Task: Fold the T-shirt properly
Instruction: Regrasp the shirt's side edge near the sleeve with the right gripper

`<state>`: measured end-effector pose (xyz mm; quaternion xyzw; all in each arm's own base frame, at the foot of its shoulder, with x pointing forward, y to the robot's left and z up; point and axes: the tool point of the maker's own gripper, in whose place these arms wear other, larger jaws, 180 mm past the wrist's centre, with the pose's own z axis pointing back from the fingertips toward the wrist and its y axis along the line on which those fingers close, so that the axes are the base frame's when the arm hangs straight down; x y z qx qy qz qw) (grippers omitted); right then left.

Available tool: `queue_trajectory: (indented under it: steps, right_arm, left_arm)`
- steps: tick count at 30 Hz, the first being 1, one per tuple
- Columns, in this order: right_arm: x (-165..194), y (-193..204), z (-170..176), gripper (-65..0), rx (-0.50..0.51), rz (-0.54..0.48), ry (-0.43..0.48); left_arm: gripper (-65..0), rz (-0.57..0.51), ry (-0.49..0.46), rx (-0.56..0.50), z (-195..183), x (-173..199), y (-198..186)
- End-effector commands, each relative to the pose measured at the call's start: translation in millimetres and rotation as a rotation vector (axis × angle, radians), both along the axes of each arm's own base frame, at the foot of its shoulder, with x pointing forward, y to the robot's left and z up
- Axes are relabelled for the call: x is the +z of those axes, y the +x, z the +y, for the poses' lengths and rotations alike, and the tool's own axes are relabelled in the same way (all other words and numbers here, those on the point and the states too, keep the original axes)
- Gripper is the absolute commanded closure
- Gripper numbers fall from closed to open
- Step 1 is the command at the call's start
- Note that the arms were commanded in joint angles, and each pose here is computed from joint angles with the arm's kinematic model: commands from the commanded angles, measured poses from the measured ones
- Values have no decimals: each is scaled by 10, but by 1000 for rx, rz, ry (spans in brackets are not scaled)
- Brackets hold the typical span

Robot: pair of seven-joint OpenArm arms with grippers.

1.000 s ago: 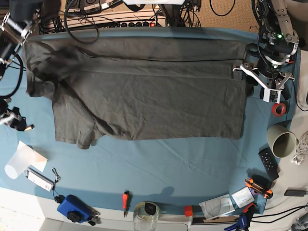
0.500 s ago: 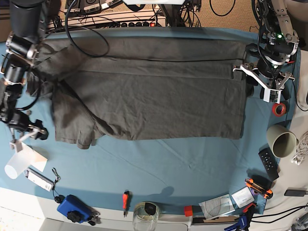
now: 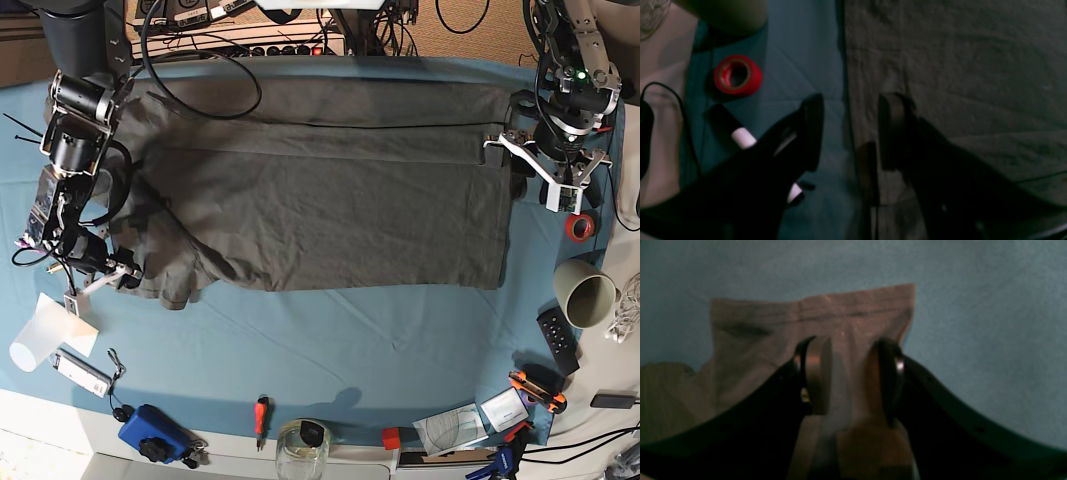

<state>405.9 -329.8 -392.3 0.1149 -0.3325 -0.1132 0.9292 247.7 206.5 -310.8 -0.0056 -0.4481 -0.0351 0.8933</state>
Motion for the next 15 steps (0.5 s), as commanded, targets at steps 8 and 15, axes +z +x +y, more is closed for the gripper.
queue_trajectory:
  steps: [8, 15]
  right_arm:
    - [546, -11, -390, -234, -4, -172, 101]
    - [592, -142, -736, -234, -106, -195, 75]
  left_arm:
    - [-269, -42, 9, -5, 12, 107, 48]
    - [-269, -45, 8, -5, 11, 111, 52]
